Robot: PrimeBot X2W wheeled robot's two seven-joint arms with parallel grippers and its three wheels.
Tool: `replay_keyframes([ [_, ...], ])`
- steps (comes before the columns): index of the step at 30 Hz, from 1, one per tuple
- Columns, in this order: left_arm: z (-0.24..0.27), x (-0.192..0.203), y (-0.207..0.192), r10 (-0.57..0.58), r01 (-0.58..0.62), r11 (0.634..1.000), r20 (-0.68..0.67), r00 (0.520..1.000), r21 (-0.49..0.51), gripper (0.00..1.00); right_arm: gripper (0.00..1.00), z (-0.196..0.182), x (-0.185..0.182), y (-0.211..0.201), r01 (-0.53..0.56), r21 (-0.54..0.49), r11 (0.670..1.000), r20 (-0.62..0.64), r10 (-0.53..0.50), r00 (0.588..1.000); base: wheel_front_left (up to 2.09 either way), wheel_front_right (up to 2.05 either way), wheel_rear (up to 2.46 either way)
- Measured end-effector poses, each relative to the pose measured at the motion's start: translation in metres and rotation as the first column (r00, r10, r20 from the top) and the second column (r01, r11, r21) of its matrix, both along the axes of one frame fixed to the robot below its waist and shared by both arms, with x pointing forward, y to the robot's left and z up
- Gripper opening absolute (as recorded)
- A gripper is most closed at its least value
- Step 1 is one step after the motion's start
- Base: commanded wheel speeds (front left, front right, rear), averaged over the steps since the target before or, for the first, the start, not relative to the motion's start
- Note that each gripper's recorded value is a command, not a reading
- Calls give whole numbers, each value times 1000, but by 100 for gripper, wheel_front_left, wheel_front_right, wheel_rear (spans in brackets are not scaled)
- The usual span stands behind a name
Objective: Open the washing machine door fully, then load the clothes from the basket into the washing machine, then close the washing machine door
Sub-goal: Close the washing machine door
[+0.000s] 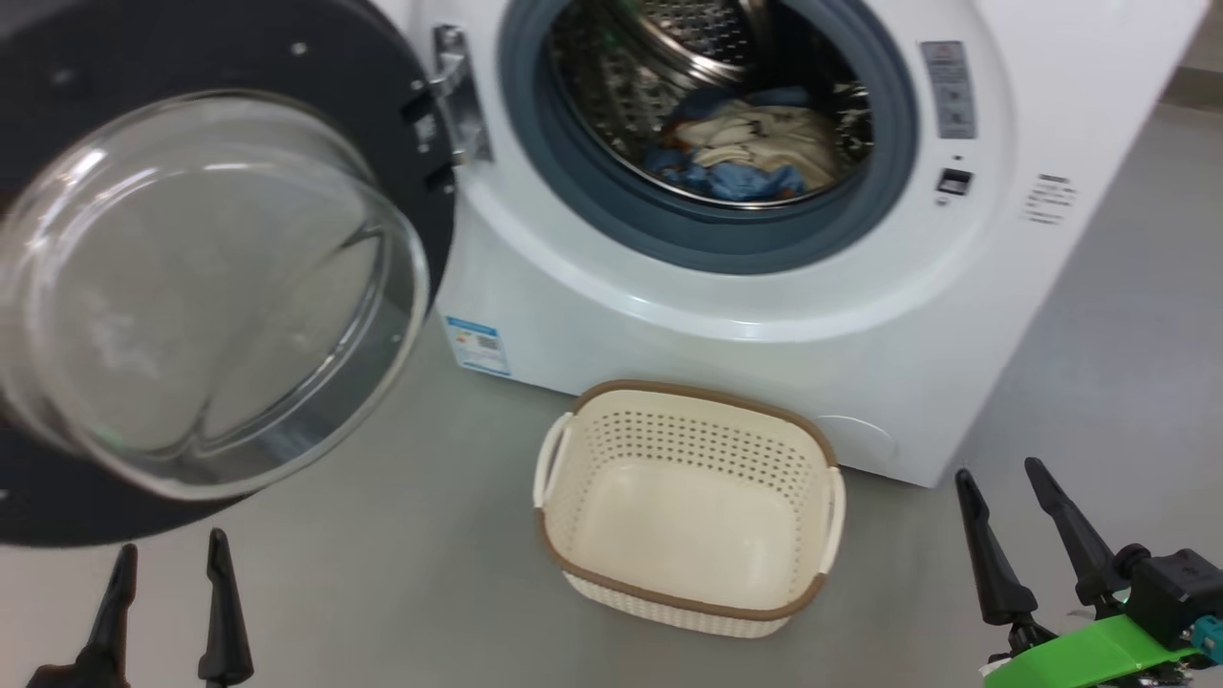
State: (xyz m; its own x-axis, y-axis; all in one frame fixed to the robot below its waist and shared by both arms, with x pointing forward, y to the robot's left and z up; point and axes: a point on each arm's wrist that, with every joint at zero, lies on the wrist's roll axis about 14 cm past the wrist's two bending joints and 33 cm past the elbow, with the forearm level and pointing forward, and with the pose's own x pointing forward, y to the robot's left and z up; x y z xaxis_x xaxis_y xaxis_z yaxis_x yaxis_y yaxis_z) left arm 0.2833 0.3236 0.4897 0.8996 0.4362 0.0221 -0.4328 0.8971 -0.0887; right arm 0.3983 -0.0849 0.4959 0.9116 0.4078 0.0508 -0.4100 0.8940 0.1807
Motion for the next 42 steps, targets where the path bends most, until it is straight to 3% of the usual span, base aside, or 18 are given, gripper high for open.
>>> replay_keyframes([
  [17, -1, -81, 44, 251, -251, 968, -17, 968, -1, 100, 100, -4, 11, 95, -268, 7, 963, -4, 268, 963, 0, 0, 0],
  [39, 6, -86, 47, 278, -278, 960, -2, 961, 13, 100, 100, -7, 14, 100, -278, 14, 961, -10, 278, 961, 0, 0, 0],
  [41, 7, -84, 47, 277, -277, 961, 15, 961, -12, 65, 100, -8, 14, 98, -273, 14, 962, -12, 273, 962, 0, 0, 0],
  [42, 9, -83, 47, 273, -273, 962, 24, 962, -21, 36, 100, -8, 14, 97, -272, 14, 962, -13, 272, 962, 0, 0, 0],
])
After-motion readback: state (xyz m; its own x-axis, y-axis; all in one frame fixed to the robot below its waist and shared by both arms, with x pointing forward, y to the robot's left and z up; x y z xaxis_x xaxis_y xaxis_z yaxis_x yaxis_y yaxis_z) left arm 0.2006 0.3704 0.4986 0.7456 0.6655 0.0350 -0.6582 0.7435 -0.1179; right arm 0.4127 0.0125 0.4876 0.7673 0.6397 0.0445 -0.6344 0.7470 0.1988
